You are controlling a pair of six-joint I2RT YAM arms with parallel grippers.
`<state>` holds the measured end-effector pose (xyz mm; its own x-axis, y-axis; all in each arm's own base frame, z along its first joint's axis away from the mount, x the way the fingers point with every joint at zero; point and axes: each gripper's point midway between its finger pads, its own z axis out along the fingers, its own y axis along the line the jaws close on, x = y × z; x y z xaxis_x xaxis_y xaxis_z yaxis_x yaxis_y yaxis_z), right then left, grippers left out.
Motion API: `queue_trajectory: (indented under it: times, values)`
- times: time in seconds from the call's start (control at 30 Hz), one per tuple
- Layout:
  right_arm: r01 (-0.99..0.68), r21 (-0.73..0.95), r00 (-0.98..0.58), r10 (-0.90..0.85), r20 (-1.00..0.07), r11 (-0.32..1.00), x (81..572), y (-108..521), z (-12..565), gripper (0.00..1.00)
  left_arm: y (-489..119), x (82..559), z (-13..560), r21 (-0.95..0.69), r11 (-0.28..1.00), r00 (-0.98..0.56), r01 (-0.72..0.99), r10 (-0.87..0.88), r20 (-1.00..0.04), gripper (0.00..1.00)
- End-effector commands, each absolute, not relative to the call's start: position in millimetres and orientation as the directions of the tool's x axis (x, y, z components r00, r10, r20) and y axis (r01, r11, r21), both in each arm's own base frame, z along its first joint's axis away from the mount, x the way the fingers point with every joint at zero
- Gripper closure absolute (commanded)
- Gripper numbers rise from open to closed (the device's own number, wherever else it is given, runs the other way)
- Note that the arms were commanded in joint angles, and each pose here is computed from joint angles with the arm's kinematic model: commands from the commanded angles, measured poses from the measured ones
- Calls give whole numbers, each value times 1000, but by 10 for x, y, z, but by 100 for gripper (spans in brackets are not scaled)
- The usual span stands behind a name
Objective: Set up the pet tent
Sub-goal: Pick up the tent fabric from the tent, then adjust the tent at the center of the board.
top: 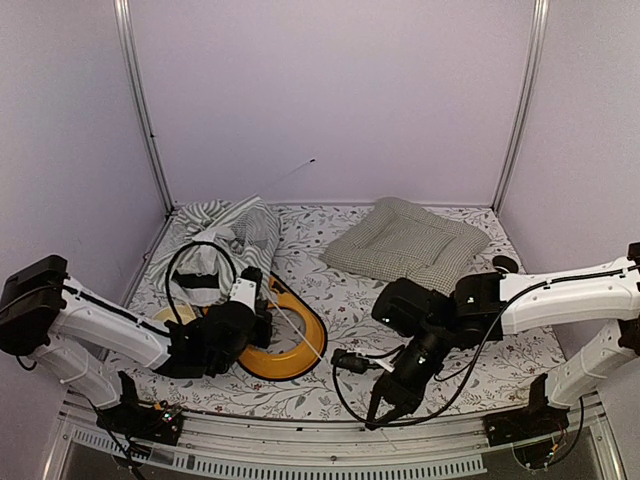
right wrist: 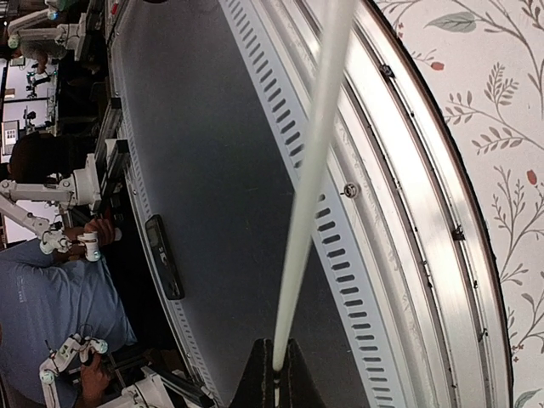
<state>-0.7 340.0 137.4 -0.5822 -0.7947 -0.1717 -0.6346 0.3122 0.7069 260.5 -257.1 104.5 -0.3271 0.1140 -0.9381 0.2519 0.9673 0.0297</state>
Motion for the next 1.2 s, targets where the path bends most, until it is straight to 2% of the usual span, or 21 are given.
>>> queue_trajectory:
  times: [0.0,0.37,0.67,0.87,1.07,1.17]
  values:
    - [-685,683,-561,-781,-274,252,176,3634,1497,100,-2677,2368,1096,-63,932,-346,358,70,-936,100]
    - [-698,677,-567,-758,-323,233,499,3954,1531,100,-2561,2056,1074,-189,886,-411,422,2,-912,100]
    - [-718,666,-557,-742,-375,202,740,4312,1536,100,-2573,1823,1019,-131,900,-431,415,68,-900,100]
    - [-702,682,-549,-766,-335,205,698,4304,1358,100,-2625,1712,984,-50,918,-432,393,137,-892,100]
    - [-699,671,-558,-775,-297,247,619,4069,1225,100,-2655,1698,897,-44,923,-449,383,145,-882,100]
    - [-683,670,-573,-782,-243,292,536,3858,1064,100,-2673,1720,849,-62,919,-468,389,139,-873,100]
